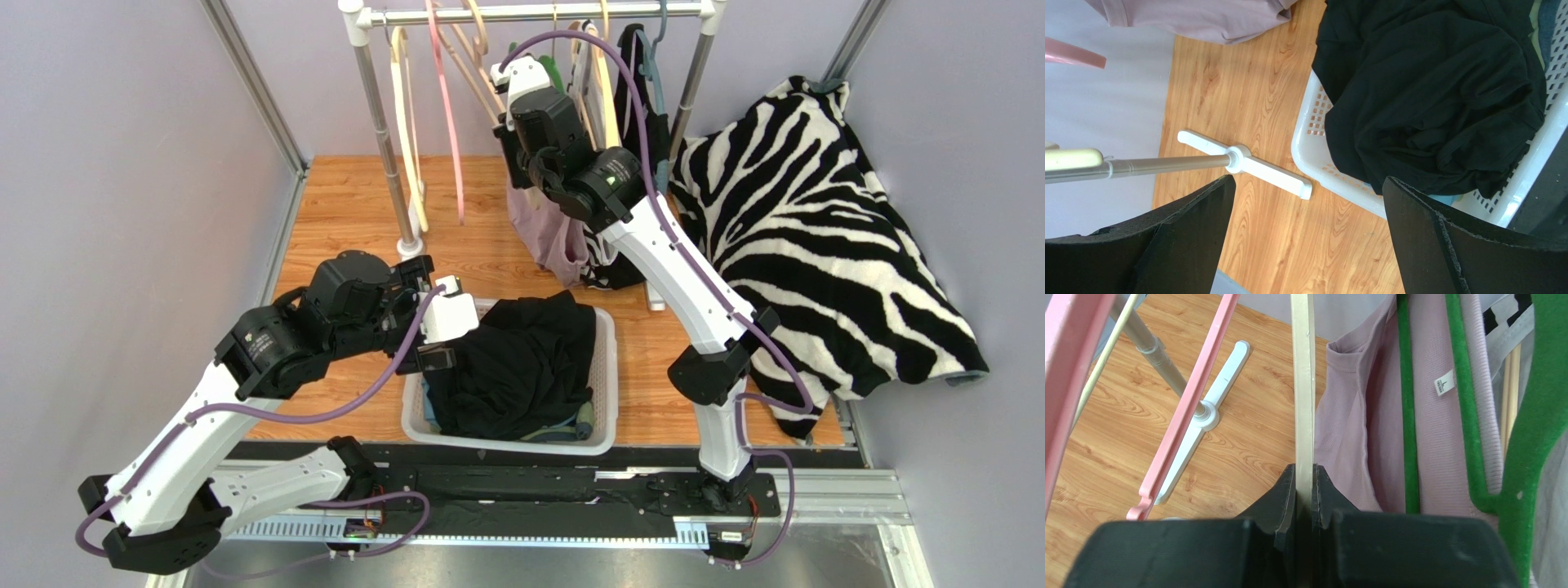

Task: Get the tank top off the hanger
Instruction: Place the tank top in the bin.

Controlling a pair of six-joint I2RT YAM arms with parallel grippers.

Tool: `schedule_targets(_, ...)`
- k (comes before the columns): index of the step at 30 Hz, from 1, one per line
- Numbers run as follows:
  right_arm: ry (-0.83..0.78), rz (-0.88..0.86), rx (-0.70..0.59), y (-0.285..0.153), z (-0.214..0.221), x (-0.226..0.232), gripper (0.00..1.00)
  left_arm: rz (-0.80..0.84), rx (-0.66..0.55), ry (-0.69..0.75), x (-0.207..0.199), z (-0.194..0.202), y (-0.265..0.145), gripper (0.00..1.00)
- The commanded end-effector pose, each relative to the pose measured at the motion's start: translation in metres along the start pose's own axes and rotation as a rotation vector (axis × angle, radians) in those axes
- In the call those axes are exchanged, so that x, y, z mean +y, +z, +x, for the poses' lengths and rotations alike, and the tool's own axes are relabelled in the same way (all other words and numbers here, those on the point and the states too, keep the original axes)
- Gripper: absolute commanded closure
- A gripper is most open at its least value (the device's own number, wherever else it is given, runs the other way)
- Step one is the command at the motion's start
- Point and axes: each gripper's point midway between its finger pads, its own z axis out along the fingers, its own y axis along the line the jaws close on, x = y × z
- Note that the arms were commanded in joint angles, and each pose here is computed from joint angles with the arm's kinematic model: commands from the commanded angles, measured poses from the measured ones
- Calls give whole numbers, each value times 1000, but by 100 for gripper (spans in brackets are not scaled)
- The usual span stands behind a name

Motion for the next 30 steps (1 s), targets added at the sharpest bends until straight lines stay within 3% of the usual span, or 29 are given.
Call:
schedule_targets(1, 20, 16, -94, -3, -29, -9, 100, 11, -39, -29, 1, -11, -12, 1)
schedule_targets(16, -20, -56, -130, 14, -29, 34, 100, 21, -44, -54, 4, -17, -10, 1)
schedule_targets(30, -57, -5, -84, -8, -15, 20, 100, -58, -32, -58, 21, -17, -7, 1)
